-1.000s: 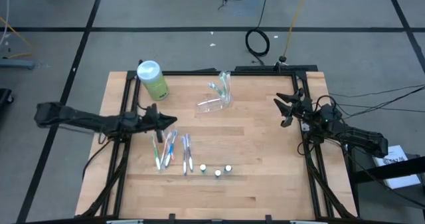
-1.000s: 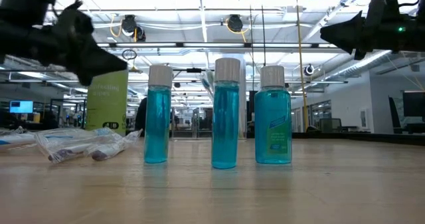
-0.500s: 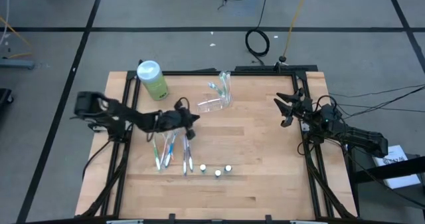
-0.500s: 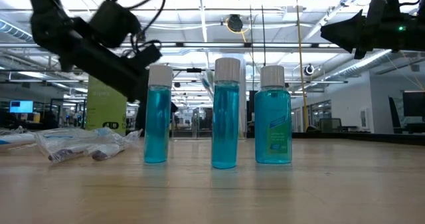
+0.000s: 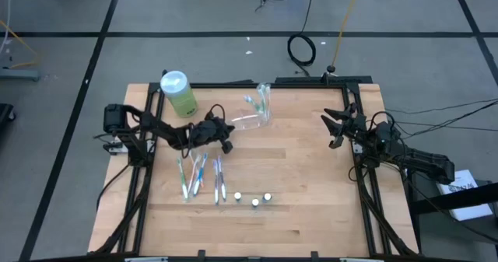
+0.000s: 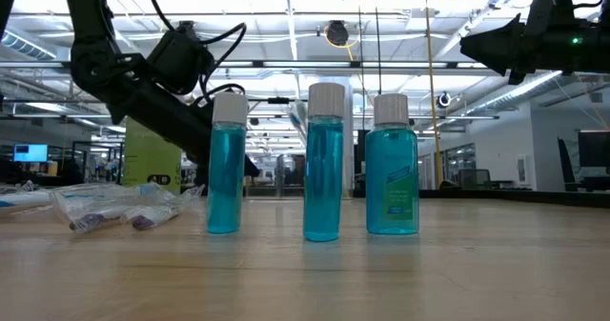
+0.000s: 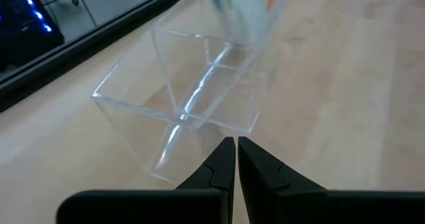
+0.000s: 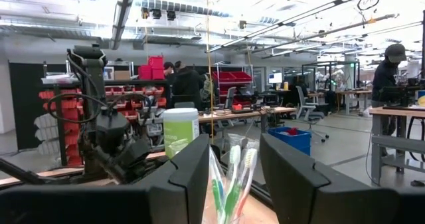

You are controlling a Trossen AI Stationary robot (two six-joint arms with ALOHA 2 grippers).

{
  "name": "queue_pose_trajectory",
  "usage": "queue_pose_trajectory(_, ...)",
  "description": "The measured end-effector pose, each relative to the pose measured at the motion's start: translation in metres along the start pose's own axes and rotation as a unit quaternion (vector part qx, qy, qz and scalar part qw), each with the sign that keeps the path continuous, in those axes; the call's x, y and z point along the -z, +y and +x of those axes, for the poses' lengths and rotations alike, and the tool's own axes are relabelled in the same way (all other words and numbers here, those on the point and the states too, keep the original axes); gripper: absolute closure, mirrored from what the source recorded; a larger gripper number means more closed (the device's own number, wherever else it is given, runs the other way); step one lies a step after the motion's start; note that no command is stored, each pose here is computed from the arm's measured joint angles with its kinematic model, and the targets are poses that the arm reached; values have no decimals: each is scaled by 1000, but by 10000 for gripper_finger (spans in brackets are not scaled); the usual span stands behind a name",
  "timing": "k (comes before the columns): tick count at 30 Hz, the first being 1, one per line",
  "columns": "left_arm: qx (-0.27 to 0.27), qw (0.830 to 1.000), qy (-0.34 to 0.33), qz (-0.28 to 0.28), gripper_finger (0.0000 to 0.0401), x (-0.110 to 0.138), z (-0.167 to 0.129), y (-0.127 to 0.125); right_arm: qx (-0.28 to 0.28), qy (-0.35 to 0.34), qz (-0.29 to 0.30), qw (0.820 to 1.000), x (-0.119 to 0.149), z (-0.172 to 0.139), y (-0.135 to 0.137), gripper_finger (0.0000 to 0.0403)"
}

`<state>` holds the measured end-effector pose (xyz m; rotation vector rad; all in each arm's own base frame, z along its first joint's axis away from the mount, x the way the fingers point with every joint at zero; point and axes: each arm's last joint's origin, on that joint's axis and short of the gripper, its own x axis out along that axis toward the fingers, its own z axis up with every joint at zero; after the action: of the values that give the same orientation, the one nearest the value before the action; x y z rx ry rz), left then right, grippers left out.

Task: Pick & Place toothbrushing station
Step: Adjust the transparent organizer, then put the blue mouthwash into the transparent organizer

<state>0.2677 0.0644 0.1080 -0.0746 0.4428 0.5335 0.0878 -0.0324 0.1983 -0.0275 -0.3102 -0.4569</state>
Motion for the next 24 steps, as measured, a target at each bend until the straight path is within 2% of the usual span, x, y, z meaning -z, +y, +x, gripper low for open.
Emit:
queue_pose_trajectory(12,-31,999,0,-12,375,-2,5,18,-1,0,0,1000,0,0,0,277)
queue_pose_trajectory(15,-16,1000,-17,10,375,-9,-1,11,-1,0,0,1000,0,0,0,277)
queue_pose_trajectory(19,11,997,-71,41,375,-32,-22,-3,-3,6,-1,1000,1,0,0,277)
queue_pose_trajectory(21,26,994,-93,49,375,-45,-37,-9,-22,12,1,1000,2,0,1,277)
queue_pose_trajectory(24,56,991,-99,66,375,-56,-64,-18,-98,12,22,995,2,0,6,277)
